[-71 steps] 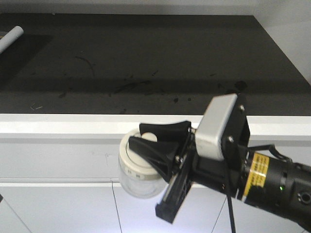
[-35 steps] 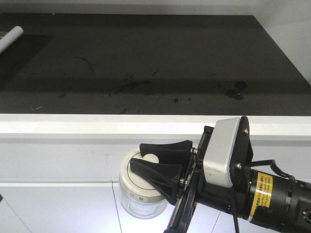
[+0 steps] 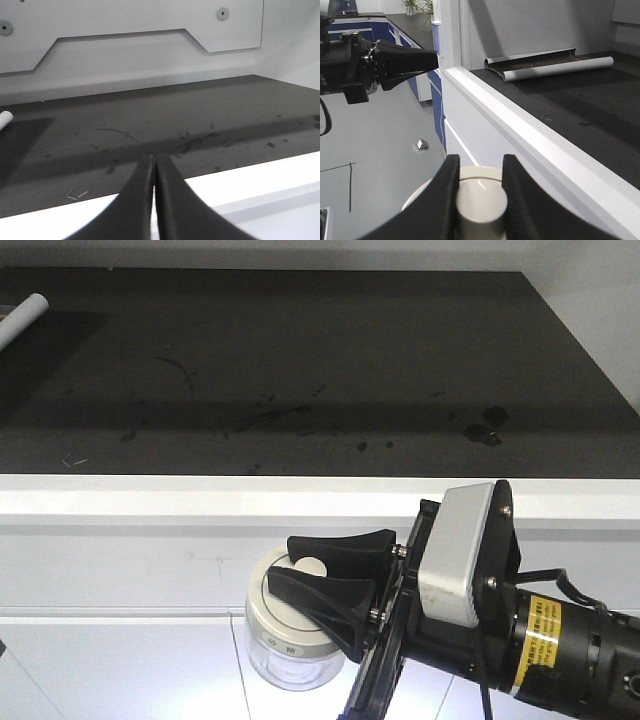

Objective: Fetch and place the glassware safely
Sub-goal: 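Hold the jar in the right gripper while the base turns away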

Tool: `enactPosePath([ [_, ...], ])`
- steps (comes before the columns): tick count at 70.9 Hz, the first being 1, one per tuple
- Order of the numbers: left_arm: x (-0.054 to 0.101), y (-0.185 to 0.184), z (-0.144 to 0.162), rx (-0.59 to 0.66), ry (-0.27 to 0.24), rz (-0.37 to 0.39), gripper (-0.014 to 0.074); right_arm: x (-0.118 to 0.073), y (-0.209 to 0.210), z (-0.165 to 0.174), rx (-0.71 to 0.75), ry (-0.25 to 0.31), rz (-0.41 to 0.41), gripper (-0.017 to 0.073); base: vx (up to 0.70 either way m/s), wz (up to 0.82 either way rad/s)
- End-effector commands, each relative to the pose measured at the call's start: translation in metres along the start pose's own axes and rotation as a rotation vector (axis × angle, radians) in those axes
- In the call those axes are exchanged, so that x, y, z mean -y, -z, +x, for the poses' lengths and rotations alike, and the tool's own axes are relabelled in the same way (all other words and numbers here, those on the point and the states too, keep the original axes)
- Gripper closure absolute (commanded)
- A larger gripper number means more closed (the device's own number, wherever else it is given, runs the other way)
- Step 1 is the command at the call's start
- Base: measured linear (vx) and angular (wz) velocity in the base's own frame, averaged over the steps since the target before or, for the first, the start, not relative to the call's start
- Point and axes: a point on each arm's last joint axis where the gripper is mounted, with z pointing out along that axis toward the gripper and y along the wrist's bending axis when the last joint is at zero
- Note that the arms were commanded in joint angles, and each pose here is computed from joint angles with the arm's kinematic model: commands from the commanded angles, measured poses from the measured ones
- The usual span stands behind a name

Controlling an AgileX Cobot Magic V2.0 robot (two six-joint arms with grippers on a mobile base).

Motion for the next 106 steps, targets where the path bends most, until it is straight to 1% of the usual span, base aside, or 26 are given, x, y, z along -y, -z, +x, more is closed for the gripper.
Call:
enactPosePath([
  [1,0.0025,-0.0012,-0.0129,0.069,0.023,0.034,0.0601,-0.0034,0.0029,-0.023,0.134,0.005,-0.036,0.0563,0.0,0.0],
  [55,0.0025,-0.0012,-0.0129,0.069,0.023,0.034,0.0601,-0.0034,0.0029,-0.0231,0.135,0.005,-0.037,0.0563,-0.01,0.04],
  [77,0.0025,-0.0012,-0.0129,0.069,0.023,0.034,0.0601,-0.0034,0.0029,-0.0231,0.135,0.005,-0.037,0.0563,-0.07,0.29],
  [106,0.0025,-0.0012,-0.0129,0.069,0.023,0.034,0.0601,-0.0034,0.0029,-0.0231,0.135,0.005,-0.037,0.0563,-0.08,0.46],
])
